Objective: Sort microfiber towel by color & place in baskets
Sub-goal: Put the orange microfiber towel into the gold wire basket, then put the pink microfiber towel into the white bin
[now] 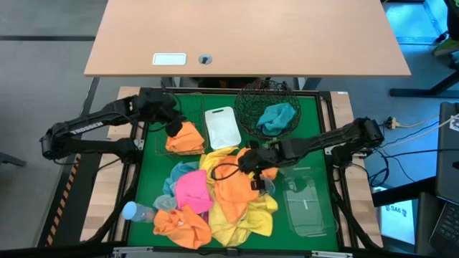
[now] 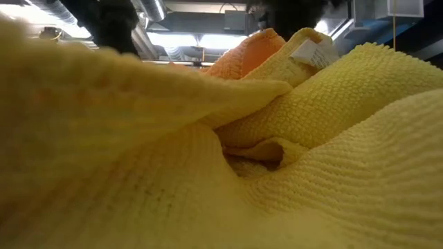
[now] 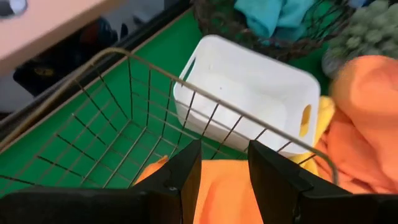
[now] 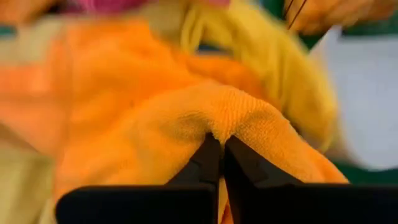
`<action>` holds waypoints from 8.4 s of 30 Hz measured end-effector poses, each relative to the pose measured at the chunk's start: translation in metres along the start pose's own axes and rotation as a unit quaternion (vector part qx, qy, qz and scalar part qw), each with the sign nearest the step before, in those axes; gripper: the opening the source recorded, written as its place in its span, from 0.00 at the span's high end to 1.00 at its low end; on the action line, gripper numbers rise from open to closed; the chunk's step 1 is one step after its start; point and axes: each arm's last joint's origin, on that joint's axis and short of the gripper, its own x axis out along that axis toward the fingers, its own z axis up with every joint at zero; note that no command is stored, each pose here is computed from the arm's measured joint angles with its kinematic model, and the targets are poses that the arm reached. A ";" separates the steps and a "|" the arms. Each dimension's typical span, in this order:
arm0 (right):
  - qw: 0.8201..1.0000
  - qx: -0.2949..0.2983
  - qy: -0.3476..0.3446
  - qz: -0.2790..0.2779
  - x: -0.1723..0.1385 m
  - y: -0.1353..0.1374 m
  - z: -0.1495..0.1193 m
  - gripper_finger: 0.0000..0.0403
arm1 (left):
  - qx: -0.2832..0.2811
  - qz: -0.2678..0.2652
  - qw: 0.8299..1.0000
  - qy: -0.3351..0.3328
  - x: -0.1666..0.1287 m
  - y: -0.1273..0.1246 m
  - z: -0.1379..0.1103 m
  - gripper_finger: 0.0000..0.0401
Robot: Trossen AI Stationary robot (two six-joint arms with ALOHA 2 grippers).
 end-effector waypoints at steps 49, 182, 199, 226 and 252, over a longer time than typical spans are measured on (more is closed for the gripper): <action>0.930 0.026 -0.345 -0.124 0.081 -0.160 0.097 0.99 | 0.046 -0.247 0.901 -0.354 -0.115 -0.019 0.010 0.69; 0.996 0.027 0.001 0.087 -0.091 -0.009 -0.046 0.51 | 0.039 -0.168 0.946 0.274 0.065 -0.181 -0.119 0.84; 0.996 0.026 -0.021 0.088 -0.091 -0.009 -0.042 0.51 | 0.001 -0.233 0.961 0.149 0.018 -0.186 -0.065 1.00; 0.988 0.025 -0.119 0.090 -0.093 -0.009 -0.023 0.51 | 0.036 -0.271 0.960 -0.059 -0.042 -0.195 0.030 1.00; 0.932 -0.068 -0.343 0.097 -0.072 -0.005 0.029 0.51 | 0.022 -0.237 0.968 -0.083 -0.037 -0.191 0.036 1.00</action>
